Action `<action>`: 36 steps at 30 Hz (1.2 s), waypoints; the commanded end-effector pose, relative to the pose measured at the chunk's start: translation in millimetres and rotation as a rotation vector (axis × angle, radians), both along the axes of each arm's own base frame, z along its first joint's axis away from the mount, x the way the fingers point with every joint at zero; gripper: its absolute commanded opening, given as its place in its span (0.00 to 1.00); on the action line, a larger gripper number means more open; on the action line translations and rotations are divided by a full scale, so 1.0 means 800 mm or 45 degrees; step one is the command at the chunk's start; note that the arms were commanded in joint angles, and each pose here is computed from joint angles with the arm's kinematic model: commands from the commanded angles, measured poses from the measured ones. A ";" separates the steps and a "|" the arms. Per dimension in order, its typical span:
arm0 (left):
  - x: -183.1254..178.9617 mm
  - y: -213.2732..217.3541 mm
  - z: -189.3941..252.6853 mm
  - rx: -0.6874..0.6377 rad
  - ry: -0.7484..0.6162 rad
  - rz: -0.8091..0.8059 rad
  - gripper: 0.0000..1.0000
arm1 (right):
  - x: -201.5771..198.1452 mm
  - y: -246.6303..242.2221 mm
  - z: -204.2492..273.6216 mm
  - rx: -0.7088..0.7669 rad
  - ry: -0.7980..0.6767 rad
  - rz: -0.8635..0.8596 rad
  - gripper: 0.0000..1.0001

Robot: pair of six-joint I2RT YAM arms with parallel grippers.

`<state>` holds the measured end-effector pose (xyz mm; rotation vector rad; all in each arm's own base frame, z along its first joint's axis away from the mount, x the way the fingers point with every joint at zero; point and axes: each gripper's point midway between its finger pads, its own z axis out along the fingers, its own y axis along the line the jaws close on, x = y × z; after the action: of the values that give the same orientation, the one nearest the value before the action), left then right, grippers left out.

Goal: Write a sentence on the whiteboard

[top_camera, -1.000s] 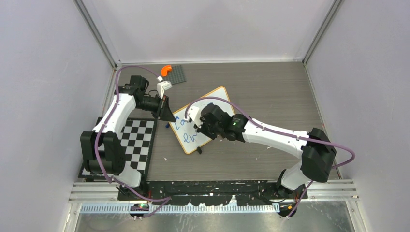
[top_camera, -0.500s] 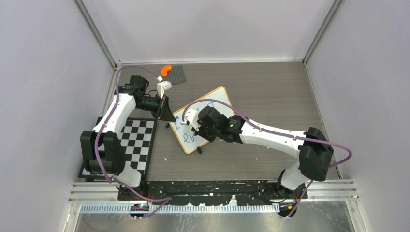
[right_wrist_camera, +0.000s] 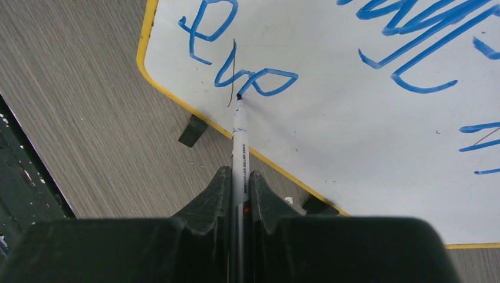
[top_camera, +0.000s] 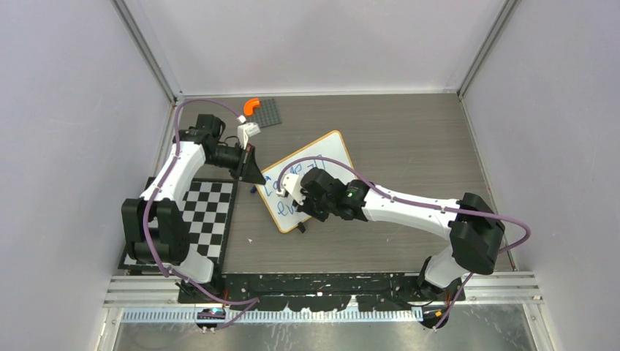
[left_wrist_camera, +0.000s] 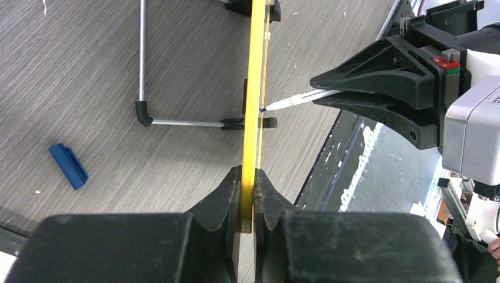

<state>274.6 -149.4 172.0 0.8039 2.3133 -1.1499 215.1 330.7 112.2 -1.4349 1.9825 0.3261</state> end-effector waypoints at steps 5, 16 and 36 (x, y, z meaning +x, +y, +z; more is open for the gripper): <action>0.002 0.004 0.007 0.025 -0.060 -0.002 0.00 | 0.034 -0.009 0.043 0.060 -0.130 -0.079 0.00; 0.004 0.003 0.008 0.016 -0.055 -0.002 0.00 | 0.035 -0.003 0.068 0.095 -0.143 -0.065 0.00; 0.003 0.003 0.005 0.021 -0.051 0.000 0.00 | 0.043 -0.021 0.031 0.023 -0.142 -0.111 0.00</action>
<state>274.6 -149.5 172.1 0.8035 2.3132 -1.1505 237.4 319.0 131.0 -1.3829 1.9648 0.2513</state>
